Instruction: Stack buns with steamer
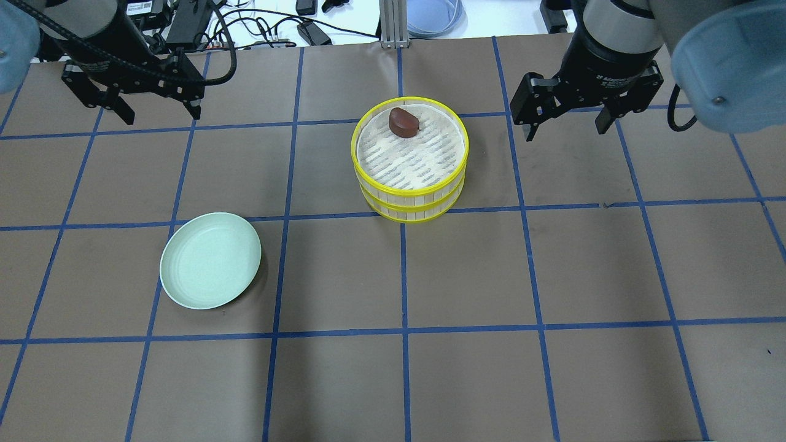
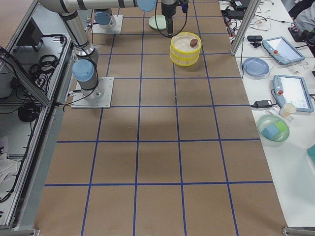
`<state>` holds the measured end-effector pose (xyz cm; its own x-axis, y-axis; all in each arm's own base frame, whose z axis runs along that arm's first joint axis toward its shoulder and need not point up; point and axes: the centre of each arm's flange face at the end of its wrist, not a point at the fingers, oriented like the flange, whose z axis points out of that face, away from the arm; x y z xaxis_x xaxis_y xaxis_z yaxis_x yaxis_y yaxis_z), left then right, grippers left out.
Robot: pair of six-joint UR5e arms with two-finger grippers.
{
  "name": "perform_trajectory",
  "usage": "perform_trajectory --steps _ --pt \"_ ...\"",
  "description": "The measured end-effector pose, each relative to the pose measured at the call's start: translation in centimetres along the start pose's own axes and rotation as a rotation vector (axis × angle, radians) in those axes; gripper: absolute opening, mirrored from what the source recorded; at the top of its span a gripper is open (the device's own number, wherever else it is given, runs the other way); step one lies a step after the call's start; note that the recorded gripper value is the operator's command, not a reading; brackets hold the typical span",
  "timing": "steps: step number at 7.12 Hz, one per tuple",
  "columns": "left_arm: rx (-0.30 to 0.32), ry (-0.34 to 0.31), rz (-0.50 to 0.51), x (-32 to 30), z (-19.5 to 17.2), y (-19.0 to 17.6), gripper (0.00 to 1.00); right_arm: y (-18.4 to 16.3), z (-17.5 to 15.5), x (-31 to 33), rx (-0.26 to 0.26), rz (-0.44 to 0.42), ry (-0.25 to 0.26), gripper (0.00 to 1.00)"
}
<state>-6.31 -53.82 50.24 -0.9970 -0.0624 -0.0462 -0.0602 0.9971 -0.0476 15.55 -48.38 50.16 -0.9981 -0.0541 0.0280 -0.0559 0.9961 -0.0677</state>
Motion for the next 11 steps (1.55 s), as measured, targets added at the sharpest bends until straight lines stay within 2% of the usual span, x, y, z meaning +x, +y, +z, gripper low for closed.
perform_trajectory --steps 2,4,11 --pt "-0.009 0.003 0.007 0.0 -1.9 2.2 1.00 0.0 0.0 0.2 -0.001 0.009 0.021 1.00" --pt "-0.041 0.026 0.017 0.6 -1.9 3.5 1.00 0.0 0.1 0.2 -0.002 0.012 0.020 1.00" --pt "-0.054 0.031 0.019 0.7 -1.7 3.8 1.00 -0.1 0.1 0.2 -0.001 0.009 0.023 1.00"
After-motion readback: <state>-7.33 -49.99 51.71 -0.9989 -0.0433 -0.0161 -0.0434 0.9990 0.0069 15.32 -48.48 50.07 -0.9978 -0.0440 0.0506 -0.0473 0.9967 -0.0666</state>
